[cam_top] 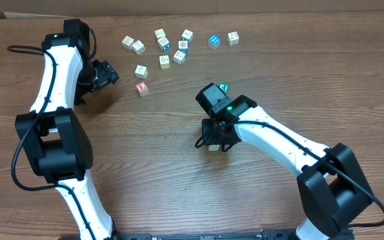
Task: Form a tower
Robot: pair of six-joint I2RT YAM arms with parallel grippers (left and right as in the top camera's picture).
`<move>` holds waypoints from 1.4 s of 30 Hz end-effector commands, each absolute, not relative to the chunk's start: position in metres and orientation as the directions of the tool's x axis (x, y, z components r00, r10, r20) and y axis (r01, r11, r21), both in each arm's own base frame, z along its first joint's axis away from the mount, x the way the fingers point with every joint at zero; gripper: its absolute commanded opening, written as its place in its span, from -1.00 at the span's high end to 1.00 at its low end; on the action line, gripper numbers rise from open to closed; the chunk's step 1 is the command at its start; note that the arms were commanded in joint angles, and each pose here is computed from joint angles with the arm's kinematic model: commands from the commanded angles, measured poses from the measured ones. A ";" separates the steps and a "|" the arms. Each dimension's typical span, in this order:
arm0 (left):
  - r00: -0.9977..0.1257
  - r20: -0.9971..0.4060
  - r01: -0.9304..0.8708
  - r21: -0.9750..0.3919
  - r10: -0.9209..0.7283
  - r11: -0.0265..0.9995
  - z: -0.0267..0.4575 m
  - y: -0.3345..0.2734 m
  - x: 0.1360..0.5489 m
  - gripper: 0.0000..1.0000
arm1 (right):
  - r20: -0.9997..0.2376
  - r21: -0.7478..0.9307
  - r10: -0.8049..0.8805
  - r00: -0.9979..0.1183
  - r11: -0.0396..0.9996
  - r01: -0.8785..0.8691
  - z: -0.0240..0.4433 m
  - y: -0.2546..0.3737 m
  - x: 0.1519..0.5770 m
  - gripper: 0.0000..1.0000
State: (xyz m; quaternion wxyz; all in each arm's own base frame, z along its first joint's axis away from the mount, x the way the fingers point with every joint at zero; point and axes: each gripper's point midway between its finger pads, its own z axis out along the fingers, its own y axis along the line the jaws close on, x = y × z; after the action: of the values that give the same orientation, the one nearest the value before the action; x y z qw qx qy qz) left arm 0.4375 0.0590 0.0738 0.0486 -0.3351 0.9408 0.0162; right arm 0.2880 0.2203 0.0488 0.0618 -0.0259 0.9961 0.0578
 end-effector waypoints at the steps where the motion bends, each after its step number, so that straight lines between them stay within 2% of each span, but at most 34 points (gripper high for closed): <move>1: -0.777 -0.142 -0.618 -0.015 -0.613 0.786 0.090 0.060 0.442 -0.99 | -0.133 0.116 -0.050 -0.990 0.991 -0.065 0.050 0.222 0.287 -0.10; 6: -0.777 -0.141 -0.618 -0.015 -0.613 0.786 0.090 0.060 0.442 -0.99 | -0.137 0.117 -0.049 -0.989 0.991 -0.065 0.051 0.222 0.288 -0.66; 9: -0.777 -0.141 -0.618 -0.015 -0.613 0.786 0.090 0.060 0.442 -0.99 | -0.144 0.121 -0.049 -0.988 0.990 -0.067 0.051 0.223 0.290 -0.82; 13: -0.777 -0.141 -0.618 -0.015 -0.613 0.786 0.090 0.060 0.442 -0.99 | -0.158 0.131 -0.031 -0.987 0.990 -0.052 0.057 0.222 0.298 -0.83; 17: -0.777 -0.141 -0.618 -0.015 -0.613 0.786 0.090 0.060 0.442 -0.99 | -0.166 0.136 0.017 -0.986 0.991 -0.006 0.088 0.212 0.317 -0.82; 22: -0.777 -0.142 -0.618 -0.015 -0.613 0.786 0.090 0.060 0.442 -0.99 | -0.242 0.166 0.052 -0.969 0.986 0.012 0.162 0.195 0.352 -0.82; 27: -0.777 -0.142 -0.618 -0.015 -0.613 0.786 0.090 0.060 0.442 -0.99 | -0.393 0.239 0.133 -0.910 0.970 0.039 0.247 0.173 0.390 -0.81; 31: -0.777 -0.141 -0.618 -0.015 -0.613 0.786 0.090 0.060 0.442 -0.99 | -0.519 0.289 0.189 -0.833 0.957 0.037 0.299 0.154 0.417 -0.80; 35: -0.777 -0.142 -0.618 -0.015 -0.613 0.786 0.090 0.060 0.442 -0.99 | -0.604 0.314 0.227 -0.764 0.949 0.033 0.319 0.140 0.443 -0.80; 42: -0.777 -0.141 -0.618 -0.015 -0.613 0.786 0.090 0.060 0.442 -0.99 | -0.685 0.295 0.202 -0.700 0.956 -0.013 0.319 0.140 0.483 -0.80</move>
State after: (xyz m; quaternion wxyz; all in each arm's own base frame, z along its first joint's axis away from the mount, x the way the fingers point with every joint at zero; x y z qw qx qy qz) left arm 0.4375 0.0590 0.0738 0.0486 -0.3350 0.9408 0.0162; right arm 0.4697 0.1374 0.3265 0.3786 0.0689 0.9106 0.1508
